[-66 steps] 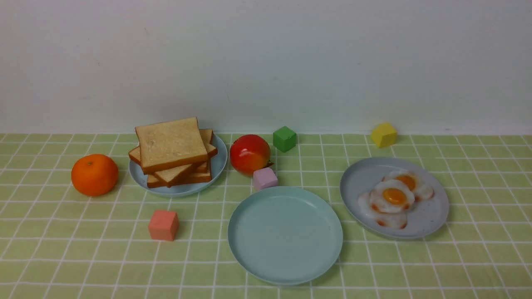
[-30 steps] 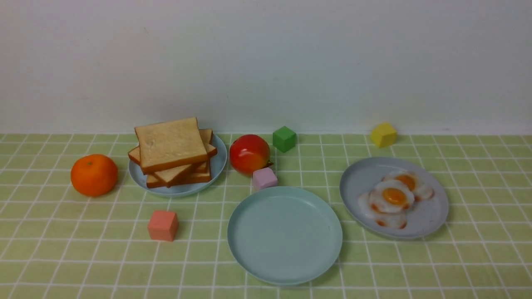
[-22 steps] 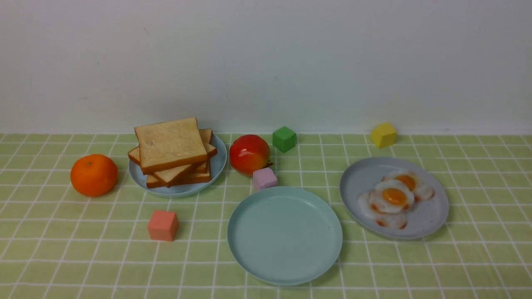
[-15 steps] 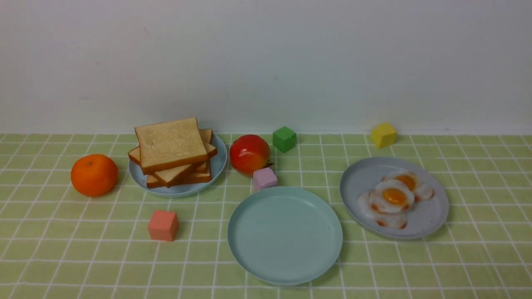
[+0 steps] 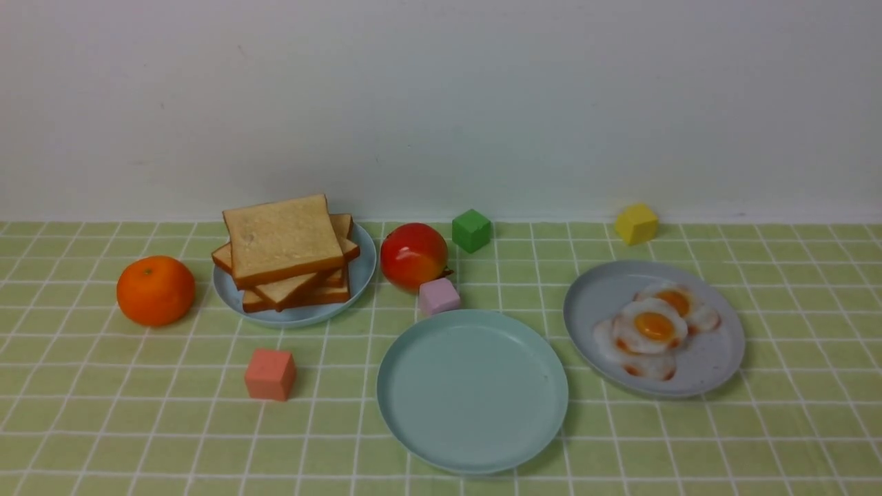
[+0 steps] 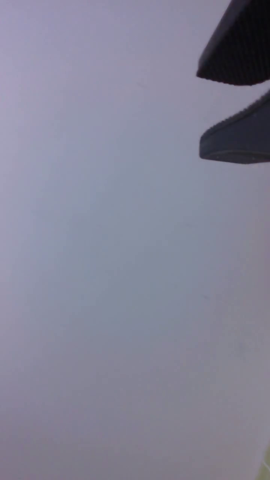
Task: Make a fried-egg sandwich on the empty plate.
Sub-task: Use the left arm to grab a slice of bread
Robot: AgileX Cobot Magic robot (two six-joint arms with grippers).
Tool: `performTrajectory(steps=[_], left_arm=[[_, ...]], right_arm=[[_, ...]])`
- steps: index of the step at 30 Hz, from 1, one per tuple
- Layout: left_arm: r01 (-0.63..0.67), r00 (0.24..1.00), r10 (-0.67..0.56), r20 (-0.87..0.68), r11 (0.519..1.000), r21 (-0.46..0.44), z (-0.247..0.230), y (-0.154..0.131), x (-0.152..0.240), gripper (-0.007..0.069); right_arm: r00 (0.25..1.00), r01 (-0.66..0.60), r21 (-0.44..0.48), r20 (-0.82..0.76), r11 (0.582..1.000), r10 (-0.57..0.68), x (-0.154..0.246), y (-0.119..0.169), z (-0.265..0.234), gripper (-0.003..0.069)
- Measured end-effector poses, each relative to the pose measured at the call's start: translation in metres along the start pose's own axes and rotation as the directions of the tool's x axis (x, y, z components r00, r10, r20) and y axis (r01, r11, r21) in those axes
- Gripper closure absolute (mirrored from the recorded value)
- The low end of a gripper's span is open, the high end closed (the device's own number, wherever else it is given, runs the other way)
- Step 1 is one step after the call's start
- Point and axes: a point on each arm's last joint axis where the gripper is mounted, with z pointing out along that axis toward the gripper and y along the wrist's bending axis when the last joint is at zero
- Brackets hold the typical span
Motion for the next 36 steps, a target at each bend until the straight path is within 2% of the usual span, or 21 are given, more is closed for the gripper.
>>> performTrajectory(steps=[2,4,7,11,13,14,16,18,19,20,22,23,24,27,28,29,30,32,33,36], left_arm=[[0.041,0.998,-0.042,0.036,0.999,0.014,0.002,-0.004,-0.008,0.0387],[0.084,0.993,-0.087,0.080,0.995,0.047,0.009,-0.018,-0.034,0.0387],[0.096,0.992,-0.100,0.072,0.994,0.055,0.026,-0.038,-0.070,0.0387],[0.099,0.992,-0.099,-0.082,0.995,-0.014,0.072,-0.065,-0.113,0.0387],[0.091,0.977,-0.102,-0.185,0.994,-0.067,0.095,-0.070,-0.119,0.0387],[0.082,0.960,-0.107,-0.257,0.991,-0.106,0.110,-0.071,-0.117,0.0387],[0.055,0.910,-0.125,-0.395,0.982,-0.182,0.134,-0.067,-0.106,0.0387],[0.006,0.825,-0.156,-0.543,0.963,-0.268,0.160,-0.056,-0.080,0.0387],[-0.009,0.801,-0.166,-0.575,0.958,-0.288,0.165,-0.052,-0.072,0.0387],[-0.031,0.761,-0.183,-0.622,0.948,-0.318,0.174,-0.045,-0.058,0.0387],[-0.064,0.678,-0.236,-0.697,0.925,-0.376,0.187,-0.032,-0.029,0.0387],[-0.067,0.670,-0.242,-0.702,0.922,-0.381,0.190,-0.030,-0.025,0.0387],[-0.080,0.606,-0.294,-0.739,0.902,-0.425,0.196,-0.021,-0.004,0.0387],[-0.106,0.519,-0.357,-0.777,0.875,-0.473,0.205,-0.009,0.024,0.0387],[-0.148,0.438,-0.389,-0.810,0.858,-0.492,0.215,0.001,0.046,0.0387],[-0.151,0.430,-0.393,-0.813,0.856,-0.494,0.216,0.002,0.048,0.0387],[-0.179,0.370,-0.413,-0.832,0.847,-0.500,0.226,0.008,0.063,0.0390],[-0.191,0.336,-0.429,-0.838,0.841,-0.507,0.234,0.011,0.071,0.0392],[-0.194,0.282,-0.458,-0.843,0.833,-0.518,0.251,0.018,0.082,0.0398],[-0.177,0.199,-0.499,-0.843,0.828,-0.532,0.282,0.031,0.095,0.0412]], right_arm=[[0.995,-0.074,0.005,0.072,0.997,0.074,-0.010,0.000,0.001,0.0433],[0.980,-0.152,0.004,0.131,0.988,0.151,-0.032,0.004,0.007,0.0433],[0.981,-0.131,-0.005,0.145,0.991,0.130,-0.066,0.016,0.024,0.0432],[0.996,-0.073,-0.019,0.050,0.997,0.073,-0.120,0.040,0.065,0.0430],[0.999,-0.044,-0.040,-0.034,0.998,0.043,-0.137,0.048,0.082,0.0429],[0.996,-0.017,-0.013,-0.086,1.000,0.016,-0.142,0.051,0.094,0.0428],[0.976,0.032,0.005,-0.216,0.999,-0.030,-0.140,0.053,0.117,0.0428],[0.939,0.104,0.026,-0.332,0.994,-0.090,-0.131,0.051,0.139,0.0427],[0.924,0.156,0.076,-0.364,0.985,-0.118,-0.126,0.049,0.144,0.0427],[0.897,0.174,0.022,-0.416,0.984,-0.149,-0.120,0.046,0.150,0.0427],[0.835,0.227,0.026,-0.520,0.973,-0.181,-0.100,0.039,0.161,0.0424],[0.826,0.232,0.027,-0.534,0.972,-0.182,-0.097,0.038,0.163,0.0424],[0.789,0.235,0.037,-0.591,0.971,-0.169,-0.087,0.035,0.168,0.0422],[0.739,0.228,0.057,-0.660,0.972,-0.135,-0.071,0.030,0.173,0.0421],[0.704,0.217,0.076,-0.702,0.973,-0.102,-0.062,0.028,0.176,0.0421],[0.696,0.216,0.079,-0.711,0.973,-0.097,-0.060,0.027,0.177,0.0421],[0.659,0.204,0.095,-0.749,0.974,-0.065,-0.050,0.025,0.180,0.0421],[0.629,0.198,0.106,-0.776,0.974,-0.043,-0.043,0.023,0.181,0.0421],[0.556,0.185,0.131,-0.831,0.974,0.007,-0.029,0.020,0.181,0.0421],[0.453,0.155,0.159,-0.889,0.975,0.073,-0.011,0.019,0.181,0.0421]])
